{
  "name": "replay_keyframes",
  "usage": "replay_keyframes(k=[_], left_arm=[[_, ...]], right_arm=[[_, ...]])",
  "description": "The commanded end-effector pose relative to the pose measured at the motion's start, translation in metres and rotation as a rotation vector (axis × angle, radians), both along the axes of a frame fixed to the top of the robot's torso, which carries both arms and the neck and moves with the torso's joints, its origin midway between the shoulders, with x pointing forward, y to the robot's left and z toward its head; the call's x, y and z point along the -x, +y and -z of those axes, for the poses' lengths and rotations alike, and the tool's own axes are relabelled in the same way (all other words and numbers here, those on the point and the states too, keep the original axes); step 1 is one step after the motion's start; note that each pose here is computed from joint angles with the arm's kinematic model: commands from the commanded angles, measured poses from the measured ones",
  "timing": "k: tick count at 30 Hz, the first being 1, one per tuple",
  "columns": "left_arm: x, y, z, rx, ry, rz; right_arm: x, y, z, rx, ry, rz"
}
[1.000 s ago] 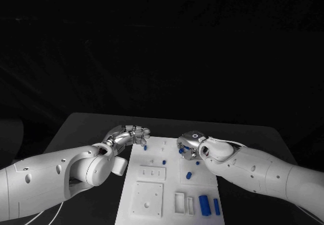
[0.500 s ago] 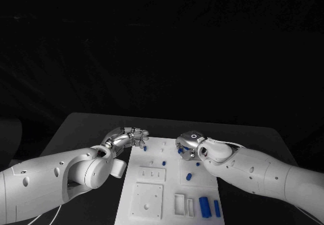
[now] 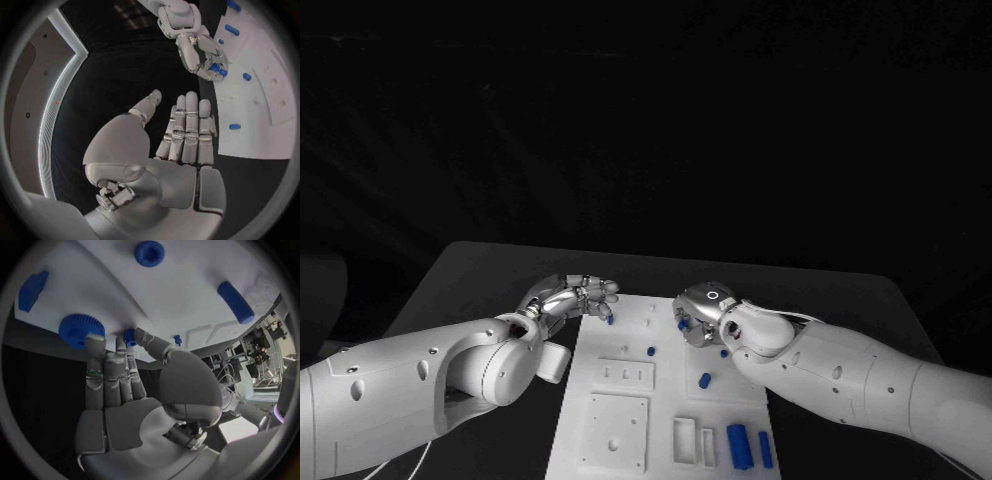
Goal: Assemble the parts on the task board
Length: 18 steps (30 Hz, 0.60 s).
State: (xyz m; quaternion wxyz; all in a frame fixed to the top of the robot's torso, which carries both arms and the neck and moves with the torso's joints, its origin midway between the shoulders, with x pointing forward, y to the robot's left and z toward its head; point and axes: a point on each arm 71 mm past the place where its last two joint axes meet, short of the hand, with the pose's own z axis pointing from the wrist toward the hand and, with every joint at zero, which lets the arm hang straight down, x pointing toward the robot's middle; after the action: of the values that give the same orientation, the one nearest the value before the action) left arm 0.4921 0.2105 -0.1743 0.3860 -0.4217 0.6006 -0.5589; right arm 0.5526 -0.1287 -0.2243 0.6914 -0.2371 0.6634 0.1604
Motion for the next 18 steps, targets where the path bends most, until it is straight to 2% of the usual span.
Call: replay_keyframes(k=[1, 11, 18], left_arm=[[0.0, -0.002, -0.0017, 0.008, -0.006, 0.011], [-0.0005, -0.002, -0.0029, 0.008, -0.01, 0.01], [-0.0011, -0.003, -0.0037, 0.008, -0.009, 0.013]], right_arm=[[0.001, 0.002, -0.002, -0.003, -0.054, 0.019], [0.002, 0.013, -0.015, -0.028, -0.126, 0.025], [0.004, 0.025, -0.02, -0.024, -0.177, 0.011]])
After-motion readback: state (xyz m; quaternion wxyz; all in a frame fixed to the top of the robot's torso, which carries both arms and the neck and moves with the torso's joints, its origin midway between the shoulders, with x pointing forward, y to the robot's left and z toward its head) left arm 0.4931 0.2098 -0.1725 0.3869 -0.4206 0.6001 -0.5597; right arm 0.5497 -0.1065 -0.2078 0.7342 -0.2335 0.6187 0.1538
